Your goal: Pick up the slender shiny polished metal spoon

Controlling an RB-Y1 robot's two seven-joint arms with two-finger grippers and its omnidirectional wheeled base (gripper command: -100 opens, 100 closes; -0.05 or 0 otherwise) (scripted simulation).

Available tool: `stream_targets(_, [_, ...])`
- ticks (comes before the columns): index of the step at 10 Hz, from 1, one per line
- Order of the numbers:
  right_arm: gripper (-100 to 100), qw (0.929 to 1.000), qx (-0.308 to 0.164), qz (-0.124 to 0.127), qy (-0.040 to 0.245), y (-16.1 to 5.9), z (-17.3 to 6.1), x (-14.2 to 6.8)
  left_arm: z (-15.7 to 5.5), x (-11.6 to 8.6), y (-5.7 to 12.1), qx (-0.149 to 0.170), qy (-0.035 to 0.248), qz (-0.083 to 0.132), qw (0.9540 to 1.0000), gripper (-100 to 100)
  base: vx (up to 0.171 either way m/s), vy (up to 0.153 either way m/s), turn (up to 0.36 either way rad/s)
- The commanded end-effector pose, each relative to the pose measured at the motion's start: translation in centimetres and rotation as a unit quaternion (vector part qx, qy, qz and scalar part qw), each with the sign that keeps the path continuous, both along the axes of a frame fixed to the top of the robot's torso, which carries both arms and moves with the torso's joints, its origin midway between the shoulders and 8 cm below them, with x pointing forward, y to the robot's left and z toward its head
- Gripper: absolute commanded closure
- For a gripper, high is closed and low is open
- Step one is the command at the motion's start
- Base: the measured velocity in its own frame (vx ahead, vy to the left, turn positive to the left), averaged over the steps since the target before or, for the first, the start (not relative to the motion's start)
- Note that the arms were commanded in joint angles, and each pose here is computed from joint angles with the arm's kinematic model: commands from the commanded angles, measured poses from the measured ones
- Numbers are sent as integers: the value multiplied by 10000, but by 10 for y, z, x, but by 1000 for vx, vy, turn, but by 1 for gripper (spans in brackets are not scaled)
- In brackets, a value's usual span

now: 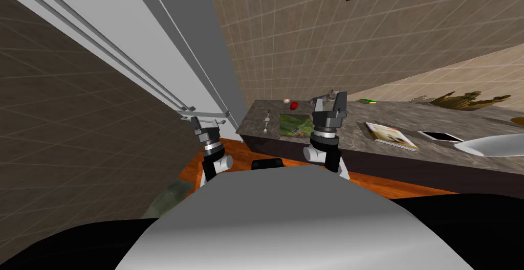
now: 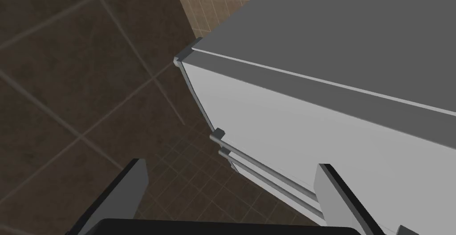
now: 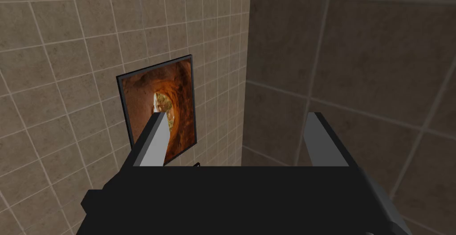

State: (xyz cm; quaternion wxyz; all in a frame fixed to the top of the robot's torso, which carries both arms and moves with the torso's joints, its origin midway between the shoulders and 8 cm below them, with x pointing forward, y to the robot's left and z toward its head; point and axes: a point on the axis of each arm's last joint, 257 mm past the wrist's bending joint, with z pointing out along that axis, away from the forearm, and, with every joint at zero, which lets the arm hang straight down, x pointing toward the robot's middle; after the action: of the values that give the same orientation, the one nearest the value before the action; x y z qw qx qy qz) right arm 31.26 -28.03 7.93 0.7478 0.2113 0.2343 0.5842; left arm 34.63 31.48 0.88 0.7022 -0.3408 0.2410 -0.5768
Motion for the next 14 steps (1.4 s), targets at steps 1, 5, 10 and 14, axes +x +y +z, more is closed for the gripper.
stream_targets(1, [0, 10000, 0, 0, 0, 0, 0, 0, -2, 0, -2, 247, 97, -21, 9996, -100, -19, -5, -89])
stream_targets(5, [0, 10000, 0, 1, -1, 0, 0, 0, -14, -3, -8, 988, 432, -3, 9942, -100, -59, -12, -145])
stream_targets(10, [0, 10000, 0, 0, 0, 0, 0, 0, -48, -13, -12, 2353, 1121, 126, 9654, -100, -78, -20, -219])
stream_targets(14, [0, 10000, 0, 1, 0, 0, 0, 0, -84, -28, -12, 3527, 1710, 204, 9198, -100, -73, -35, -304])
